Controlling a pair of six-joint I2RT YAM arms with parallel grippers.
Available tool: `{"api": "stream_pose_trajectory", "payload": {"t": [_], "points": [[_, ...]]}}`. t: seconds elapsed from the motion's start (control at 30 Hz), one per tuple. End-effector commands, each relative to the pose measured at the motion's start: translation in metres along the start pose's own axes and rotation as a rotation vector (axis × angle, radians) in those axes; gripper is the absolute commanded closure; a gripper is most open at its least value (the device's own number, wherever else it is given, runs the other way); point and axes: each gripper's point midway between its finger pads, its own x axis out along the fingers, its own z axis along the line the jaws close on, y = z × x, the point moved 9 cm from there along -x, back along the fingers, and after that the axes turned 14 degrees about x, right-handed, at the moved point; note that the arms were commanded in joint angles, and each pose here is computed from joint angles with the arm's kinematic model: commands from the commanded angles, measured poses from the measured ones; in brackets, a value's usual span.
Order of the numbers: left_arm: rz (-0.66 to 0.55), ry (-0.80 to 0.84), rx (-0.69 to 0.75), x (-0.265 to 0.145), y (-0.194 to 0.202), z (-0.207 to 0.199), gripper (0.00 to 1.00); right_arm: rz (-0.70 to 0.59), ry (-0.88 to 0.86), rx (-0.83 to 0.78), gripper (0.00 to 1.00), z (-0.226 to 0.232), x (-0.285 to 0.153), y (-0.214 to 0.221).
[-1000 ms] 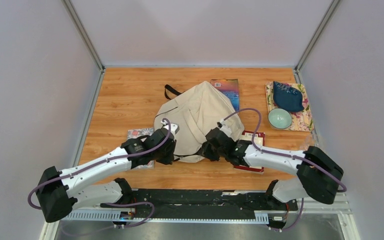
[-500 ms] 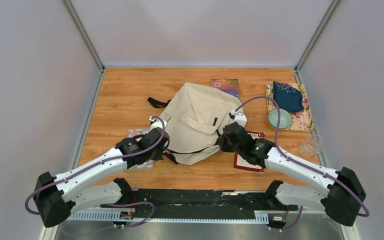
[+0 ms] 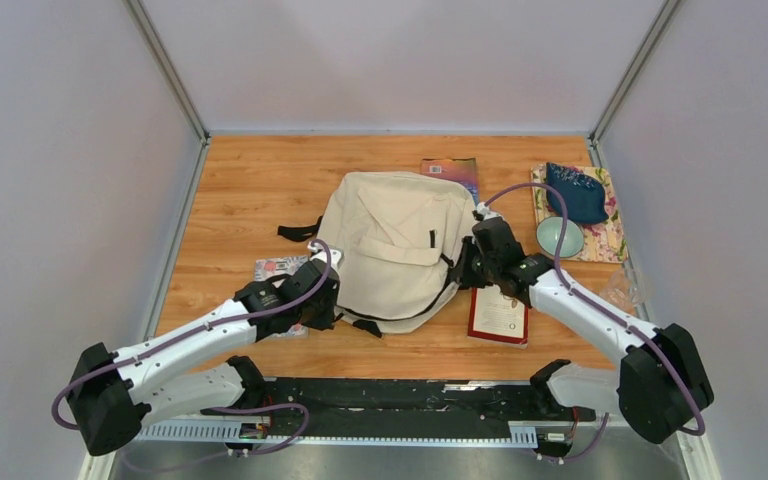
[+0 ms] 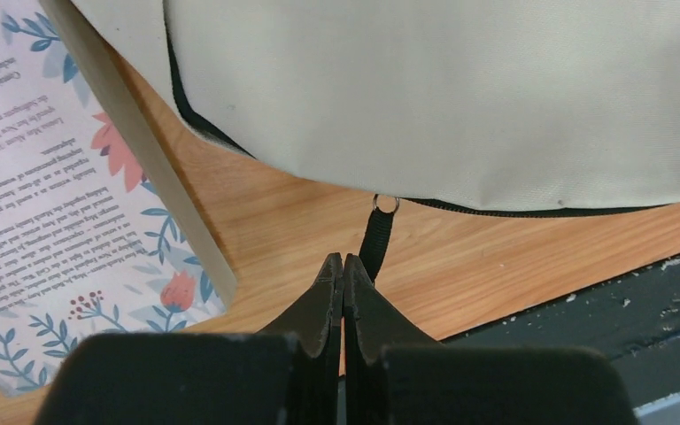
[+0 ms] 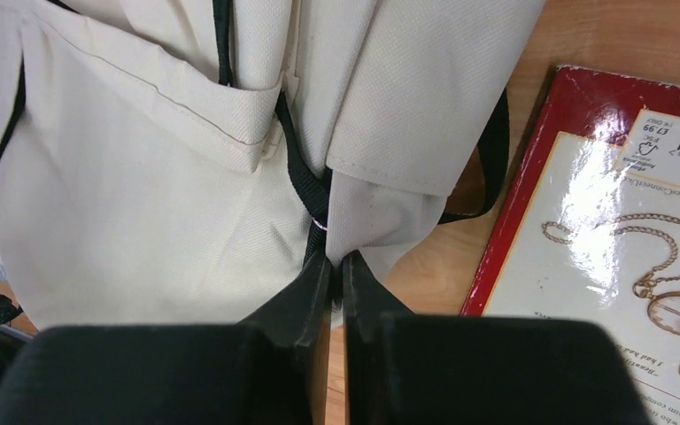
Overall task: Pack the student bag
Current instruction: Unzip the student bag at the center of the board.
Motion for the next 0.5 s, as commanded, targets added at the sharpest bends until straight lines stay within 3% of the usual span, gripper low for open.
{"api": "stream_pose_trajectory", "payload": {"t": [0.0, 0.07, 0.17, 0.3, 0.4, 0.47], "points": [[-0.005, 0.095, -0.019, -0.001, -0.001, -0.010, 1.00, 0.014, -0.071, 0.059, 0.71, 0.014, -0.002, -0.005], [-0.012, 0.100, -0.033, 0.000, -0.002, -0.011, 1.00, 0.014, -0.026, 0.100, 0.35, 0.009, -0.006, -0.003], [-0.018, 0.119, -0.040, 0.000, -0.003, -0.013, 1.00, -0.029, 0.059, 0.139, 0.22, 0.003, -0.022, -0.005], [-0.018, 0.140, -0.040, 0.001, -0.005, -0.016, 1.00, -0.088, 0.060, 0.219, 0.20, -0.002, -0.052, -0.004], [-0.024, 0.151, -0.044, 0.001, -0.007, -0.018, 1.00, -0.091, -0.039, 0.336, 0.20, -0.005, -0.068, 0.010], [-0.027, 0.157, -0.041, 0.000, -0.007, -0.018, 1.00, -0.063, -0.195, 0.433, 0.20, 0.002, -0.082, 0.018]]}}
